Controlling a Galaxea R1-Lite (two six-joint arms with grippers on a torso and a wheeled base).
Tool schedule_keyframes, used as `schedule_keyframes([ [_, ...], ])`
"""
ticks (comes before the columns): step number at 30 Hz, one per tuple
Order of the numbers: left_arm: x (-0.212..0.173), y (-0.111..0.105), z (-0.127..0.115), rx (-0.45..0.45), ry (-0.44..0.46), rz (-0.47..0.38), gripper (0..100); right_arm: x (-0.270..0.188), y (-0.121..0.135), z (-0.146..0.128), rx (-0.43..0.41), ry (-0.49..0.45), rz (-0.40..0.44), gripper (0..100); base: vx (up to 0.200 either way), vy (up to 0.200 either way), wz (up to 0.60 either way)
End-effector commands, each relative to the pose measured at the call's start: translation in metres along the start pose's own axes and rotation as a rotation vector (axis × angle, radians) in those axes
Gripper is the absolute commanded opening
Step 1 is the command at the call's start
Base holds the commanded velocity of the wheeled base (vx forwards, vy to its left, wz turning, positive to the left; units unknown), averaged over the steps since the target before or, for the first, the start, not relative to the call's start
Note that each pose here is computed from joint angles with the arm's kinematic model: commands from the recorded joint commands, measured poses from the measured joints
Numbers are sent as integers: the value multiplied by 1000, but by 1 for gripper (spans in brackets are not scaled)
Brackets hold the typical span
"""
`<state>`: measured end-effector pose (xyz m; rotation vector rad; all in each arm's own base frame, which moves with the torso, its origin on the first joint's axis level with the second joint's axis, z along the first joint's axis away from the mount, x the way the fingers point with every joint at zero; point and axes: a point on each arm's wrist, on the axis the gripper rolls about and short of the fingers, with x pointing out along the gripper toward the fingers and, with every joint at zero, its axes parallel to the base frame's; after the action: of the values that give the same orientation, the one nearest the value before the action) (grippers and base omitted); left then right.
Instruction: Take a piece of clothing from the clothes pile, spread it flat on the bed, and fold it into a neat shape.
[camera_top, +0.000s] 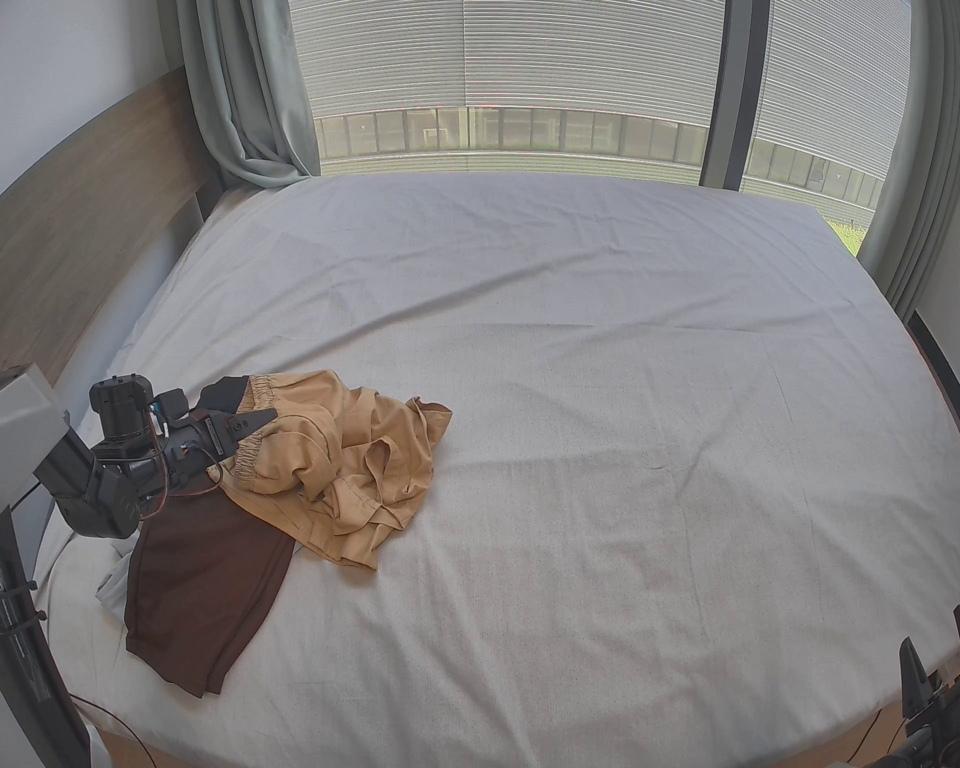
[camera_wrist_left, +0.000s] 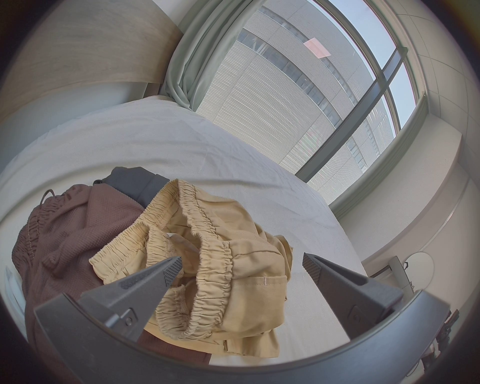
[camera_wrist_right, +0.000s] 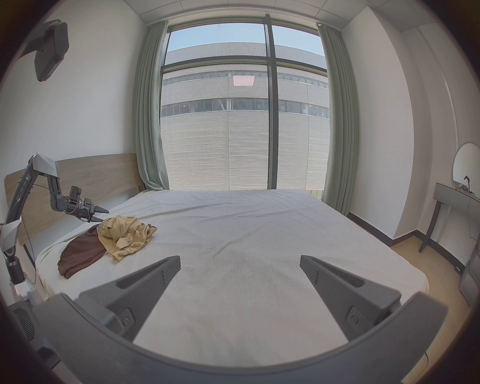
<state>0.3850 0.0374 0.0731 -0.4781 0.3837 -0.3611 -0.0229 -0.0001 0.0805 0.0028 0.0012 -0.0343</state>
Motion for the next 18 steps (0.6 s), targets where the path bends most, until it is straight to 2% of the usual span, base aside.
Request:
schedule_keyframes([
  [1, 4, -3, -3, -1, 12, -13, 100, 0, 0, -5, 0, 0, 1, 100, 0, 0, 0],
  [12, -2, -18, -3, 13, 24, -68, 100, 0, 0, -5, 0, 0, 1, 100, 0, 0, 0],
  [18, -14, -33, -4, 15, 54, -139, 100, 0, 0, -5, 0, 0, 1, 100, 0, 0, 0],
])
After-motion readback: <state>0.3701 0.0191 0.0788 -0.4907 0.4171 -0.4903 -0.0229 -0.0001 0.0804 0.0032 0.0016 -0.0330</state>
